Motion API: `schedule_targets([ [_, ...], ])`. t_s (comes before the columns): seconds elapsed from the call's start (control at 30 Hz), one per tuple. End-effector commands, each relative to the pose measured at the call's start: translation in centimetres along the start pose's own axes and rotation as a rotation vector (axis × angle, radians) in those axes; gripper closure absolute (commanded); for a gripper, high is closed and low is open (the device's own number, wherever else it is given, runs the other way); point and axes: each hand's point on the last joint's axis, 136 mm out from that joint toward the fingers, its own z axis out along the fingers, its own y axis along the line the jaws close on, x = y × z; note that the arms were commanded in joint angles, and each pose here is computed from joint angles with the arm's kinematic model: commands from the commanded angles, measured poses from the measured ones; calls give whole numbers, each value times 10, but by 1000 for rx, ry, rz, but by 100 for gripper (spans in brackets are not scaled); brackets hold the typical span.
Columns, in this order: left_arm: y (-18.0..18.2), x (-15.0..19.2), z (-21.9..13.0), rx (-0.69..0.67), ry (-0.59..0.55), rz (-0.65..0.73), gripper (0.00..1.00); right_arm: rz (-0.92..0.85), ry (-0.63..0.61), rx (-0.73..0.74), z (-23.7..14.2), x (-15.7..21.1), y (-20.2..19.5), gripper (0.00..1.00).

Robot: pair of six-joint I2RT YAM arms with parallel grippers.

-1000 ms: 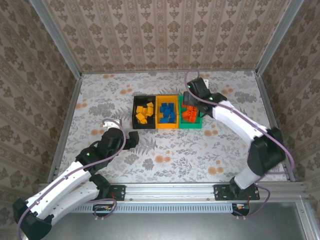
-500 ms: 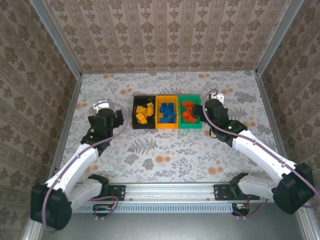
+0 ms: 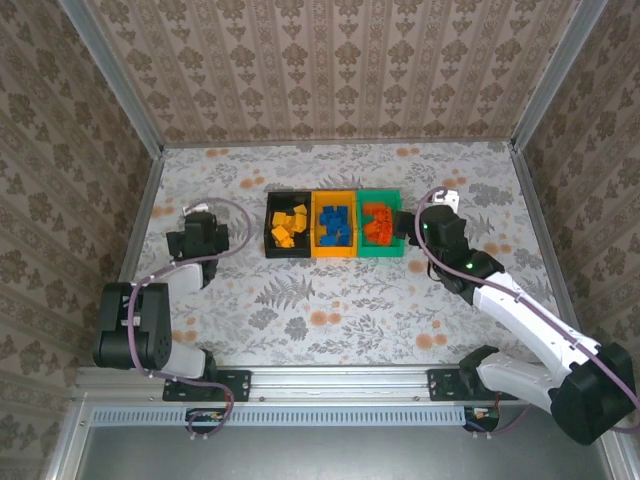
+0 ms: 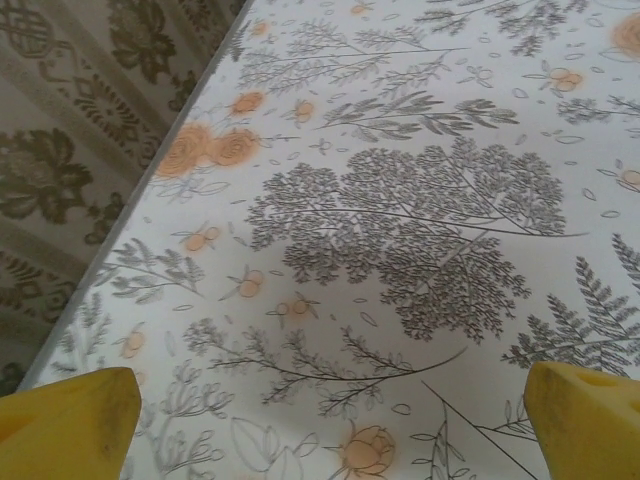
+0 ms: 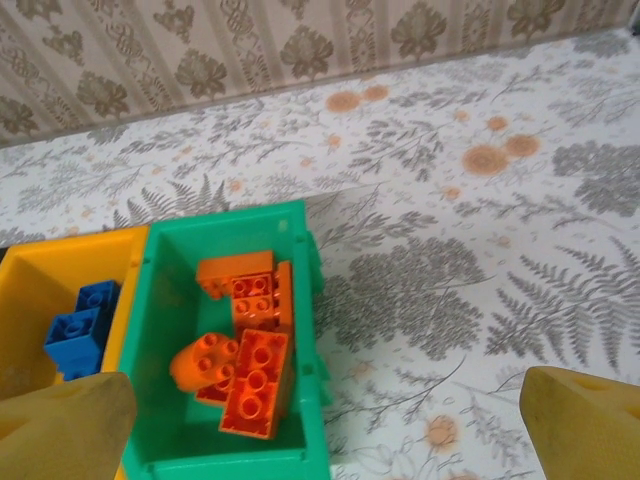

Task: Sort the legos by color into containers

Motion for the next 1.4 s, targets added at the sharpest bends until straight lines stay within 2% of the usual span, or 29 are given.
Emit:
schedule_targets([
  [0.0,-10,-31,2,84,-184,-27,0,-18,-62,68,-4,-12,-25,0],
  [0.07,-19,-28,1,130,-232,-9,0,-10,-78,135,-2,-16,-49,0],
  [0.2,-25,-18,2,196,-225,-21,0,-100,-209,199,3,-18,-83,0],
  [0.23,-22,-19,2,186,-277,-24,0,-106,-242,210,5,-17,-91,0],
  [0.3,-21,-17,2,186,-239,-42,0,-85,-251,217,12,-9,-105,0],
  [0.37,-22,-20,2,186,-262,-30,0,-56,-245,181,23,-1,-112,0],
  [0.43,-21,-19,2,182,-261,-29,0,-62,-234,158,37,5,-114,0],
  [0.5,-12,-18,2,123,-260,-53,0,-81,-220,153,50,8,-115,0],
  [0.87,-19,-19,2,152,-264,-32,0,-103,-202,54,107,55,-106,0],
  [0.93,-19,-19,2,153,-264,-32,0,-115,-129,49,112,57,-103,0],
  [1.0,-19,-19,1,154,-263,-28,0,-120,-159,45,112,54,-102,0],
  [1.37,-20,-19,1,155,-263,-29,0,-126,-147,48,111,56,-101,0],
])
